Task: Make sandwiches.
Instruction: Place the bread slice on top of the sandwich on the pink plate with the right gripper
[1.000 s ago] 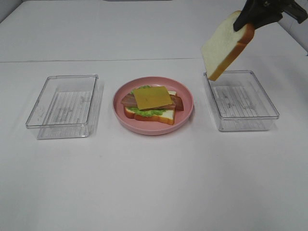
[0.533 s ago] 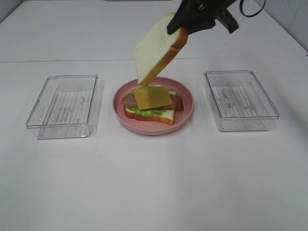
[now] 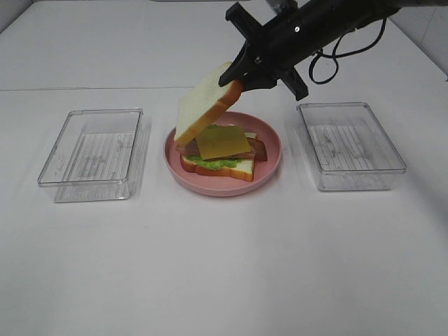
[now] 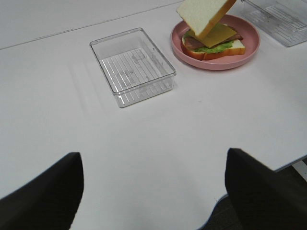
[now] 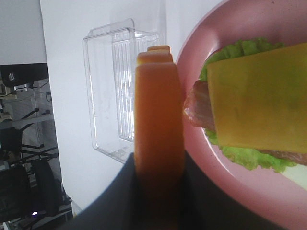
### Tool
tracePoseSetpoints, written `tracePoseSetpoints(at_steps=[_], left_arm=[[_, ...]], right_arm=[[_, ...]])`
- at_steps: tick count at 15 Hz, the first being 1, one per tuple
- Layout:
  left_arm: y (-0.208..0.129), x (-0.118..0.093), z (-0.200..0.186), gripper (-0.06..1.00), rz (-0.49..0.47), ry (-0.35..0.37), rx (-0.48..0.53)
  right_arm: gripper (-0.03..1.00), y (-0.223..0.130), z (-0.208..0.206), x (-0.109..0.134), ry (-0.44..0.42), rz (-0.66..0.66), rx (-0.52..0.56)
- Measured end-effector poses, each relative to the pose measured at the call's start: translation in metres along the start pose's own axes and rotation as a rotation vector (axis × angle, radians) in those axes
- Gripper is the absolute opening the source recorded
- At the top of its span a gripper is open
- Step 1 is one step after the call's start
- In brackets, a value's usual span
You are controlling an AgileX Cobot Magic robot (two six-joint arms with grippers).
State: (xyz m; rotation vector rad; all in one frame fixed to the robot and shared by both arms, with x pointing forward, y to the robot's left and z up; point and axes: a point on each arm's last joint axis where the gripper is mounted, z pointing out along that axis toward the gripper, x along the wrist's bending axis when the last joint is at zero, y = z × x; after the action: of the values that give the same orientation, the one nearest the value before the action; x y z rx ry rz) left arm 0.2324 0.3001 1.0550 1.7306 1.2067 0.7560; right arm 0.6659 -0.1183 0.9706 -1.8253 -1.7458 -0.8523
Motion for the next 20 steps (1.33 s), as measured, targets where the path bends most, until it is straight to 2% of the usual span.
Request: tracePoseSetpoints(at_steps=[4, 9, 12, 14, 16, 20], left_arm=[[0.0, 0.0, 0.0, 0.77, 0.0, 0.0, 0.0], [0.0, 0.0, 0.0, 0.77, 0.0, 0.0, 0.0], [0.0, 0.0, 0.0, 0.77, 0.0, 0.0, 0.0], [0.0, 0.0, 0.0, 0.77, 0.0, 0.0, 0.0], [0.0, 0.0, 0.0, 0.77, 0.0, 0.0, 0.0], [0.0, 0.0, 0.0, 0.77, 0.0, 0.0, 0.0]], right_arm=[[0.19, 0.004, 0.02, -0.019, -0.018, 0.043, 0.008], [0.19, 0.004, 0.021, -0.023, -0.053, 0.044, 0.01], [0.35, 0.003, 0.021, -0.024, -0.064, 0.043, 0.023], [0.57, 0.001, 0.021, -0.024, -0.068, 0.039, 0.045], [0.71, -0.002, 0.021, -0.026, -0.088, 0.026, 0.069], [0.76, -0.006, 0.02, -0.03, -0.135, -0.003, 0.116]])
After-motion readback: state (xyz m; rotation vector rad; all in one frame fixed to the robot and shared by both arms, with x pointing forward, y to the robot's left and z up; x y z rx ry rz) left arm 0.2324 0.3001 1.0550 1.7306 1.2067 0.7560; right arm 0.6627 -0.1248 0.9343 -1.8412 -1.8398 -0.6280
